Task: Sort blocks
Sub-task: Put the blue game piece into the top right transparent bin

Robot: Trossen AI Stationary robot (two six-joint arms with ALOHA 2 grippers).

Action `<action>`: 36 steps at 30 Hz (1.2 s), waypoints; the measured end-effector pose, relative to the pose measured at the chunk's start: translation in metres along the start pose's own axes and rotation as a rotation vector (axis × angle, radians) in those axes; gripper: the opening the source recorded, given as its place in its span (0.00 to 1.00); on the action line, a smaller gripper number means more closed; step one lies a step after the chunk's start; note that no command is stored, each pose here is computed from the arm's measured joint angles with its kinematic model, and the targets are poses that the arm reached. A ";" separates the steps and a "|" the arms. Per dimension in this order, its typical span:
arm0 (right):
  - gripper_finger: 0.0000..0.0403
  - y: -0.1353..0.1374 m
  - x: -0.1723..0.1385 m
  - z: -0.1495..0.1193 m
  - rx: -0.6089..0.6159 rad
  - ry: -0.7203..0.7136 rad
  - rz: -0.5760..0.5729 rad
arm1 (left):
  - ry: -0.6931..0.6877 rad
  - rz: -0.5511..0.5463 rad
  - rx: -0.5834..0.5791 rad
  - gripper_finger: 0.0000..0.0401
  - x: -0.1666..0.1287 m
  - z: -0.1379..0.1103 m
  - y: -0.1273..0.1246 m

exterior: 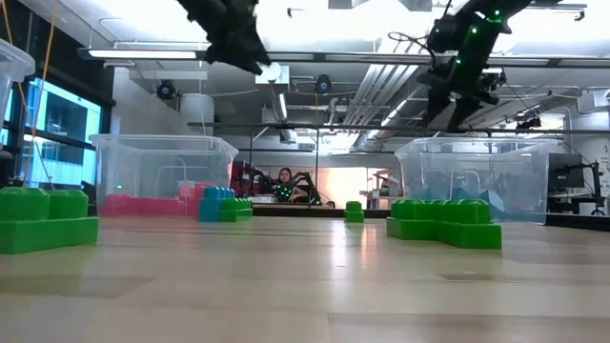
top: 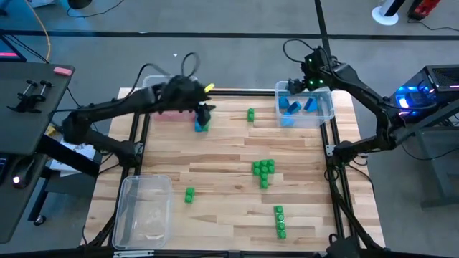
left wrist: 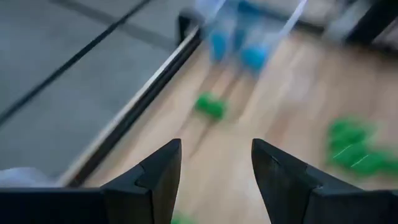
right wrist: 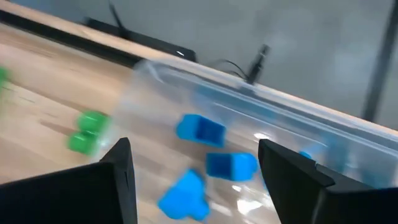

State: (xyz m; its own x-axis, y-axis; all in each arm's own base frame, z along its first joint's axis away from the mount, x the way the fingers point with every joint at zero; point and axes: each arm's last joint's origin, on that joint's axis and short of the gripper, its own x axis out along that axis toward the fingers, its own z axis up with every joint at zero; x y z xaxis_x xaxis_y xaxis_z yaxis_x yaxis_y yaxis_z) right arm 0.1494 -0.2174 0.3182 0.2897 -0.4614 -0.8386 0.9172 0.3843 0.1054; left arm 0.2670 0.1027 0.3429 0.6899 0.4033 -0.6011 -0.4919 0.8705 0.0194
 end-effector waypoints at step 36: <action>0.53 0.051 -0.006 0.008 -0.049 -0.160 0.294 | 1.153 0.166 0.570 0.00 0.152 -0.070 -0.011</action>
State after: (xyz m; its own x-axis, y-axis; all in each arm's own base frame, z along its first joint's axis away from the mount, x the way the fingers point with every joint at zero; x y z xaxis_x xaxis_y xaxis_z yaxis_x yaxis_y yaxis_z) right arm 0.1963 -0.2015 0.3332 0.5832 -0.4434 -0.6807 0.7746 0.5559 0.3016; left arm 0.3407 0.1348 0.1955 -0.3502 0.2913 -0.8902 -0.0361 0.9455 0.3236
